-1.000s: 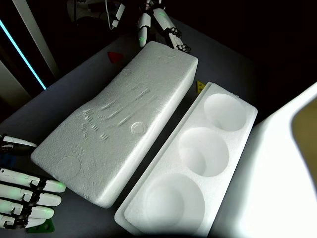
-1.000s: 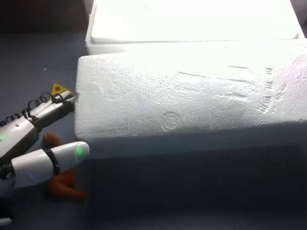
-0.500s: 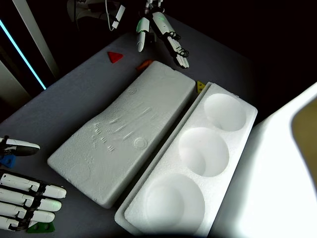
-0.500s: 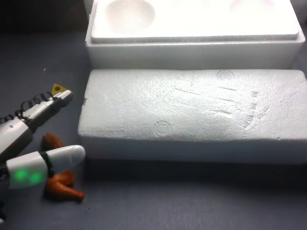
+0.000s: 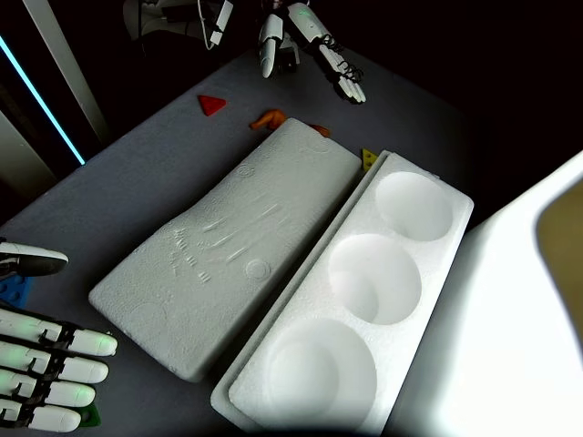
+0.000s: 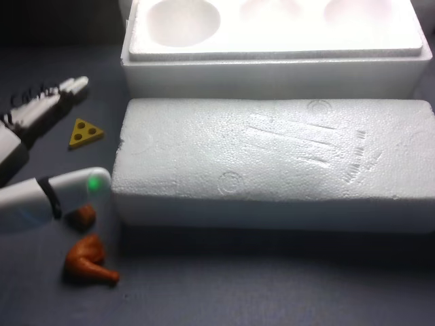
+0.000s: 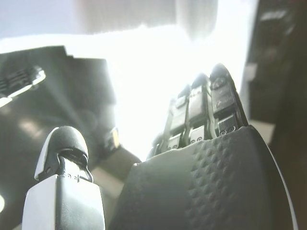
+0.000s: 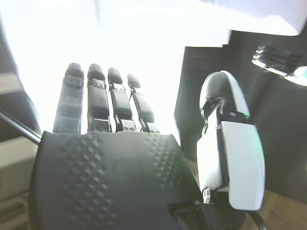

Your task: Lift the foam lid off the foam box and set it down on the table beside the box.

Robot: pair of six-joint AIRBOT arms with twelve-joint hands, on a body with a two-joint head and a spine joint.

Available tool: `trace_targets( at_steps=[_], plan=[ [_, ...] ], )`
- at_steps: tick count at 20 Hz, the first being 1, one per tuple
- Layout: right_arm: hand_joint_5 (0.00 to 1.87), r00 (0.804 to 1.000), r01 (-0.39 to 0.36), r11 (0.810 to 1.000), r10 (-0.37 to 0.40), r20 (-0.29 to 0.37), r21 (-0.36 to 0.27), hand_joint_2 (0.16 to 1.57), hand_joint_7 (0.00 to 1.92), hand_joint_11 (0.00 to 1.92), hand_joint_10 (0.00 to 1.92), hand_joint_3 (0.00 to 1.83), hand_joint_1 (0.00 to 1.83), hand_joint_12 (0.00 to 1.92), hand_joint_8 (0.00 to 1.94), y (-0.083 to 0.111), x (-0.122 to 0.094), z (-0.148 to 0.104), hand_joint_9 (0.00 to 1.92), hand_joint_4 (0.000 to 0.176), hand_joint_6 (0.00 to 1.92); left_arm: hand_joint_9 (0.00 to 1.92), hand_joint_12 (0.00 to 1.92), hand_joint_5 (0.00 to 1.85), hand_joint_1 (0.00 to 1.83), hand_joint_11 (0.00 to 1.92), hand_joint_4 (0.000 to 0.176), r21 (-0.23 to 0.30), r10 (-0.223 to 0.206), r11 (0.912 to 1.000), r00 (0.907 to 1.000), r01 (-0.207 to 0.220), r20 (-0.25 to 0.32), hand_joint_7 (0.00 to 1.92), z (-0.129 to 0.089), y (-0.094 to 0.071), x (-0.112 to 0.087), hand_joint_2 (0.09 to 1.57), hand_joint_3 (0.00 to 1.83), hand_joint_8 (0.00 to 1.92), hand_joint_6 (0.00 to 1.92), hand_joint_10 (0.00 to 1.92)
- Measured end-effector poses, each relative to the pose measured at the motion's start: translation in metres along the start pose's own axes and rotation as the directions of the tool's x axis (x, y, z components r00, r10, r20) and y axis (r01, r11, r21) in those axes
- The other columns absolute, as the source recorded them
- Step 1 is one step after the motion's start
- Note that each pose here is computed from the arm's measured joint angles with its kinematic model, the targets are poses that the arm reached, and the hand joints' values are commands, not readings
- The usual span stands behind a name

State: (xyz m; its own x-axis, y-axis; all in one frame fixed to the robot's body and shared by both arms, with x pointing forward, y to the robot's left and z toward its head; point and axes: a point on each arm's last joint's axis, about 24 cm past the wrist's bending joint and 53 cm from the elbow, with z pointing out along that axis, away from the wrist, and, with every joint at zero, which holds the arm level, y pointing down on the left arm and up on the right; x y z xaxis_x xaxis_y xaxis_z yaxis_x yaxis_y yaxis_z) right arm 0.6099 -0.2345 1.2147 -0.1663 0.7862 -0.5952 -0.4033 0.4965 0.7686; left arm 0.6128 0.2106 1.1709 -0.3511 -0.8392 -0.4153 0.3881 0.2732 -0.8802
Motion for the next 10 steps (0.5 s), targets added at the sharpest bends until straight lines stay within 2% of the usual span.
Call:
trace_targets(
  at_steps=[1,2,3,4,5,6,7,9,10],
  plan=[
    [0.00,1.000,0.018,0.999,-0.018,0.002,-0.028,1.26,0.00,0.00,0.00,0.02,0.24,0.00,0.00,0.008,-0.001,0.003,0.00,0.017,0.00,0.00,0.00,0.00,0.25,0.00,0.044,0.033,0.017,0.9993,0.9998,-0.017,0.000,0.00,0.008,-0.010,-0.004,1.14,0.01,0.00,0.00,0.00],
    [0.00,1.000,0.024,0.999,-0.024,0.002,-0.044,1.24,0.00,0.00,0.00,0.01,0.23,0.00,0.00,0.013,-0.003,0.005,0.00,0.047,0.00,0.00,0.00,0.00,0.25,0.00,0.041,0.054,0.026,0.9982,0.9997,-0.026,0.001,0.00,0.012,-0.016,-0.006,1.15,0.01,0.00,0.00,0.00],
    [0.00,1.000,0.030,0.998,-0.030,0.003,-0.060,1.25,0.00,0.00,0.00,0.01,0.25,0.00,0.00,0.018,-0.003,0.007,0.00,0.045,0.00,0.00,0.00,0.00,0.25,0.00,0.042,0.076,0.040,0.9963,0.9992,-0.040,-0.003,0.00,0.017,-0.022,-0.008,1.15,0.01,0.00,0.00,0.00],
    [0.00,0.999,0.045,0.996,-0.045,0.001,-0.077,1.27,0.00,0.00,0.00,0.02,0.29,0.00,0.00,0.022,-0.004,0.011,0.00,0.020,0.00,0.00,0.00,0.00,0.25,0.00,0.043,0.094,0.050,0.9944,0.9988,-0.049,-0.005,0.00,0.023,-0.027,-0.009,1.15,0.01,0.00,0.00,0.00],
    [0.00,0.999,0.051,0.995,-0.051,0.000,-0.084,1.27,0.00,0.00,0.00,0.02,0.29,0.00,0.00,0.025,-0.004,0.014,0.00,0.009,0.00,0.00,0.00,0.00,0.26,0.00,0.042,0.106,0.060,0.9927,0.9981,-0.058,-0.016,0.00,0.027,-0.030,-0.007,1.15,0.01,0.00,0.00,0.00],
    [0.00,0.998,0.061,0.993,-0.062,-0.004,-0.104,1.26,0.00,0.00,0.00,0.01,0.29,0.00,0.00,0.031,-0.005,0.019,0.00,0.016,0.00,0.00,0.00,0.00,0.26,0.00,0.044,0.125,0.079,0.9894,0.9962,-0.074,-0.036,0.00,0.034,-0.036,-0.005,1.15,0.01,0.00,0.00,0.00],
    [0.00,0.998,0.068,0.991,-0.069,-0.008,-0.119,1.27,0.00,0.00,0.00,0.02,0.31,0.00,0.00,0.036,-0.004,0.023,0.00,0.030,0.00,0.00,0.00,0.00,0.27,0.00,0.063,0.140,0.090,0.9867,0.9948,-0.083,-0.048,0.00,0.039,-0.041,-0.003,1.15,0.00,0.00,0.00,0.00],
    [0.00,0.996,0.085,0.986,-0.088,-0.014,-0.142,1.30,0.00,0.02,0.00,0.02,0.33,0.01,0.00,0.043,-0.003,0.027,0.00,0.018,0.00,0.00,0.00,0.00,0.26,0.00,0.081,0.158,0.111,0.9824,0.9919,-0.100,-0.062,0.00,0.045,-0.047,-0.002,1.14,0.00,0.00,0.00,0.00],
    [0.00,0.996,0.089,0.985,-0.092,-0.018,-0.145,1.30,0.00,0.04,0.00,0.02,0.34,0.03,0.00,0.044,-0.002,0.030,0.00,0.011,0.00,0.00,0.00,0.00,0.27,0.00,0.080,0.164,0.123,0.9802,0.9899,-0.111,-0.070,0.00,0.049,-0.050,-0.002,1.14,0.00,0.00,0.00,0.00]
  ],
)
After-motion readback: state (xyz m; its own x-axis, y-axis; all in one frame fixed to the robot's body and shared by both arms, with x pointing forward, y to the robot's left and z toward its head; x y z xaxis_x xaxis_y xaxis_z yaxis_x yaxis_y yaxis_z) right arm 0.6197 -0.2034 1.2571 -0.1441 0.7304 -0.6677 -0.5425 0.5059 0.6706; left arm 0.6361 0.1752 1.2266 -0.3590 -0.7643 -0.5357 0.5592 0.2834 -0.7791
